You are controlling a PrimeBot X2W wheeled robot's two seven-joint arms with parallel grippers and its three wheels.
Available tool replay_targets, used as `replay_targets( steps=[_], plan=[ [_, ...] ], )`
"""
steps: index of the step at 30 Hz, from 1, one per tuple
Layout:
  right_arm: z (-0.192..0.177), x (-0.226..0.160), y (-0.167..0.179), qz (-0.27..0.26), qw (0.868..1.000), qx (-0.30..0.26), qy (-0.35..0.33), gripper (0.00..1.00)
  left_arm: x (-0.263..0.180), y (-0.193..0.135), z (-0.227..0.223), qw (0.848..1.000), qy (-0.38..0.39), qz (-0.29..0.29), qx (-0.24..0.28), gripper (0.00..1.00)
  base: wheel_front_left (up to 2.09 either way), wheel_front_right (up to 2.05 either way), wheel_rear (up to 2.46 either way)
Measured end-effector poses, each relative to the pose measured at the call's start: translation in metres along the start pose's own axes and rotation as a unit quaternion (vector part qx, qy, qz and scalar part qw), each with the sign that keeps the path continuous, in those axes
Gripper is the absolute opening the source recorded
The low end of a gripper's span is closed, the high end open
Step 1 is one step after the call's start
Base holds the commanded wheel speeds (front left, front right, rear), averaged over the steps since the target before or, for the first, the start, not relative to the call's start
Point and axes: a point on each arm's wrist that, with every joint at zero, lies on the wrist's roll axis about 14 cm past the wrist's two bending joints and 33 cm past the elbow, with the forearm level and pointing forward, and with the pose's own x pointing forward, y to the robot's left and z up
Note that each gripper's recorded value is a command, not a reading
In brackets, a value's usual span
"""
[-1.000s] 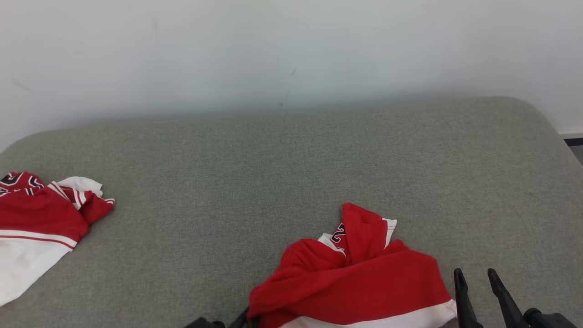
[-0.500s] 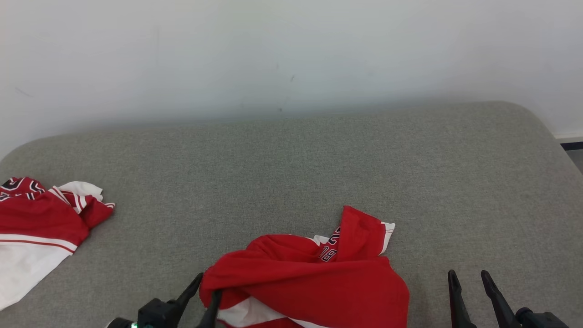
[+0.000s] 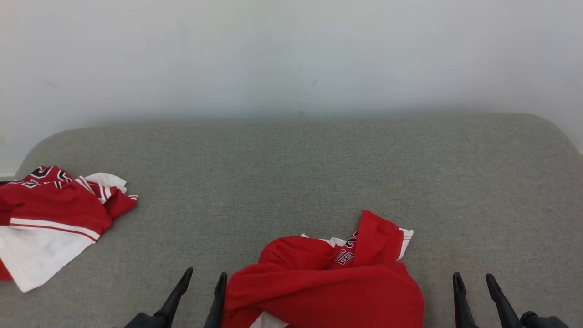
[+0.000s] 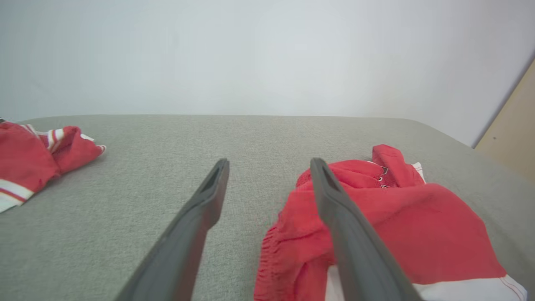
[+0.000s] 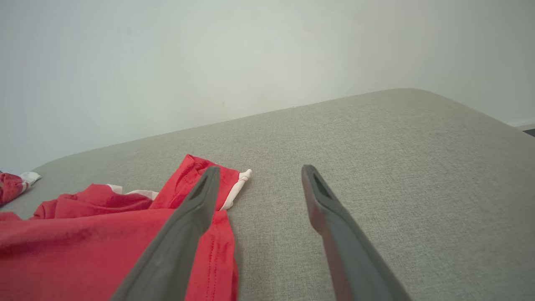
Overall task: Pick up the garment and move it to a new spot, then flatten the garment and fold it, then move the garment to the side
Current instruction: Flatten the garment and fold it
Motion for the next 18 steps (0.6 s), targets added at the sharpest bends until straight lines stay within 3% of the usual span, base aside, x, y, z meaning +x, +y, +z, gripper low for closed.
replay_targets(
  steps=[8, 18],
  plan=[
    [0.001, 0.006, 0.011, 0.019, 1.0, 0.001, -0.001, 1.0, -0.017, 0.037, 0.035, 0.996, -0.056, 0.07, 0.02, 1.0, 0.0, 0.0, 0.0],
    [0.004, 0.004, 0.009, 0.014, 1.0, 0.003, -0.006, 1.0, -0.041, 0.078, 0.04, 0.988, -0.058, 0.136, 0.048, 1.0, 0.0, 0.0, 0.0]
  ],
)
